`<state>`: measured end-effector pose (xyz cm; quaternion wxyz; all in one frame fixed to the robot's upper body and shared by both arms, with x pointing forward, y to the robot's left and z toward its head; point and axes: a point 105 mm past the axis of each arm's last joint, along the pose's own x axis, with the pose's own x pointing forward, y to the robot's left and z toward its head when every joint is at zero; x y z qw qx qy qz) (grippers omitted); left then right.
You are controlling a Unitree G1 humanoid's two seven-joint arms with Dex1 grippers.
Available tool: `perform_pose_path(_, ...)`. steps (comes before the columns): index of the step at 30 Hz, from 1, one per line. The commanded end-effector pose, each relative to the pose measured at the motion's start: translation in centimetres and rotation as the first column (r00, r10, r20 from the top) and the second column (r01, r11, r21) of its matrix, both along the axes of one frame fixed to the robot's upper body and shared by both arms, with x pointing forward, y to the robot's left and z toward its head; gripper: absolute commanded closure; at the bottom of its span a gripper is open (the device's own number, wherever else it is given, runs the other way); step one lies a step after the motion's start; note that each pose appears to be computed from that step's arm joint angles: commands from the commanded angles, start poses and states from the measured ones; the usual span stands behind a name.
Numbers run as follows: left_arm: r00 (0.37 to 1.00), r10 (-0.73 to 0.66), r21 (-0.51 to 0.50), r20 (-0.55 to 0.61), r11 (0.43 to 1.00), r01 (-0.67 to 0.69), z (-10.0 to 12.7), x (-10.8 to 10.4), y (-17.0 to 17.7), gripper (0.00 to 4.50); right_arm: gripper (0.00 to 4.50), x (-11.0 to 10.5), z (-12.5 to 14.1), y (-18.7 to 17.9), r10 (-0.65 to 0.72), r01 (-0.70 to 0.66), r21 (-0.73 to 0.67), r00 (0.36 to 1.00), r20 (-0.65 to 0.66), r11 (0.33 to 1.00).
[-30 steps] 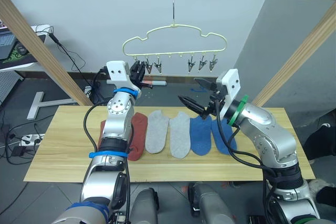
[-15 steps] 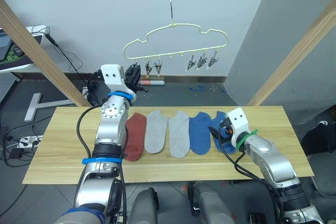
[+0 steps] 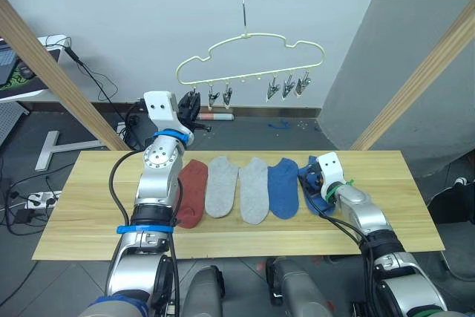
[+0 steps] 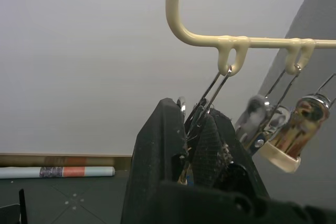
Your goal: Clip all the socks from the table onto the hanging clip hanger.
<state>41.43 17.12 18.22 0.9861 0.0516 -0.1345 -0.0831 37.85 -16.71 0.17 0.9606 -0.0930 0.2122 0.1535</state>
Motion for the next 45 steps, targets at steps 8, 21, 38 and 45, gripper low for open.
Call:
perform_pose_path(8,1.0,0.009,-0.037,0.005,0.999,-0.008,0.4,-0.8,1.0,4.23,3.97,-2.4,-1.4,-1.8,0.042,-0.043,-0.011,0.997,-0.063,0.999)
perform_pose_path(21,0.959,-0.228,-0.406,-0.168,0.903,0.143,-0.1,-2.4,2.0,4.23,4.45,-5.5,9.8,5.5,0.613,-0.537,-0.313,0.749,0.252,0.784)
perform_pose_path(38,0.852,-0.503,-0.704,-0.146,0.658,0.268,3.0,-5.3,-0.5,4.23,4.45,-2.9,14.6,18.2,0.735,-0.626,-0.391,0.525,0.43,0.675)
perform_pose_path(45,0.843,-0.515,-0.711,-0.154,0.65,0.267,2.8,-5.9,-0.9,4.23,4.45,-2.7,15.6,19.0,0.74,-0.624,-0.406,0.493,0.458,0.668)
